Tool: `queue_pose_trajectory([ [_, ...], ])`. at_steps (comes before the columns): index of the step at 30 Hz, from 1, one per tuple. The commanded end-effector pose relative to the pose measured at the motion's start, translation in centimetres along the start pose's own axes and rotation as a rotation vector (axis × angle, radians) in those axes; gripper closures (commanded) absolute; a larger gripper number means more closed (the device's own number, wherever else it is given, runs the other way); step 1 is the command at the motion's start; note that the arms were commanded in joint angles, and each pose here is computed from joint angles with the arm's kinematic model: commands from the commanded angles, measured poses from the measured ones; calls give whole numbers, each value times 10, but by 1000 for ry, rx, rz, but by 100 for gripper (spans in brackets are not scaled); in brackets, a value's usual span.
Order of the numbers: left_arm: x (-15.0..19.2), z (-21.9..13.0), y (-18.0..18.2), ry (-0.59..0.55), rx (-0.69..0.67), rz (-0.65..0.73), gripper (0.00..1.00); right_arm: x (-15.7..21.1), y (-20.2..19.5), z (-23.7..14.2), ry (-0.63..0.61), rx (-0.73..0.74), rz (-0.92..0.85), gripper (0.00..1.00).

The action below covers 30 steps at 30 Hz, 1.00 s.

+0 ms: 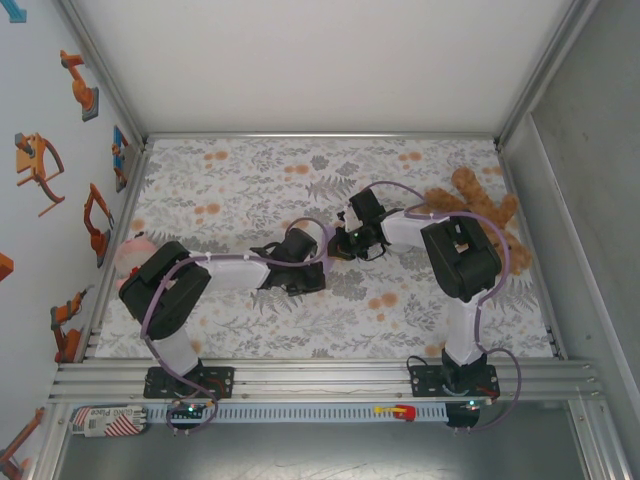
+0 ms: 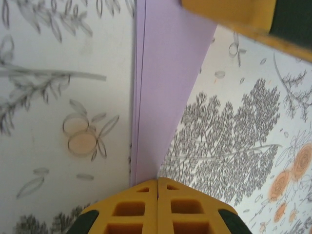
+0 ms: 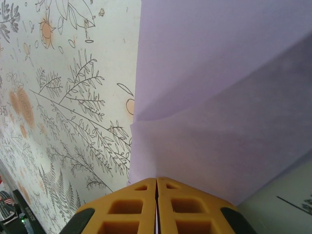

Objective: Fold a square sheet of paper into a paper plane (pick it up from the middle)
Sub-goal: Fold the wing for the fifth time at the center of the table.

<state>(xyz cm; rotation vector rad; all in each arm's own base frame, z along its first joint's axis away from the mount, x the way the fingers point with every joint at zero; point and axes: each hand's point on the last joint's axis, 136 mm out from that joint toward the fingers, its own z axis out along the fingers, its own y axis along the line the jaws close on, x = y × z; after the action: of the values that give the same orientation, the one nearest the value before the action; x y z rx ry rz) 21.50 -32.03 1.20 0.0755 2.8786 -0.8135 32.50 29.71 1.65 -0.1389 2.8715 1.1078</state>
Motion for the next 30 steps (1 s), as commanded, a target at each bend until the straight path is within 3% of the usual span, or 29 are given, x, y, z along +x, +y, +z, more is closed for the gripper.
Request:
queue_pose_trajectory([
  [1, 52, -1, 47, 148, -167, -62, 93, 9, -34, 14, 18, 118, 52, 91],
  [5, 45, -13, 39, 112, -152, -51, 93, 9, -29, 12, 15, 105, 53, 91],
  [9, 15, -39, 0, 3, -50, 17, 92, 11, -21, 7, 1, 78, 82, 91],
  [13, -12, -51, -15, -83, -7, 21, 92, 18, -11, 5, -24, 80, 130, 92],
  [19, -42, -32, -20, -104, 66, -65, 93, 18, 4, 6, -61, 28, 200, 93],
  [30, -39, -2, 20, -58, -72, -155, 97, 7, 29, -5, -75, -45, 152, 93],
])
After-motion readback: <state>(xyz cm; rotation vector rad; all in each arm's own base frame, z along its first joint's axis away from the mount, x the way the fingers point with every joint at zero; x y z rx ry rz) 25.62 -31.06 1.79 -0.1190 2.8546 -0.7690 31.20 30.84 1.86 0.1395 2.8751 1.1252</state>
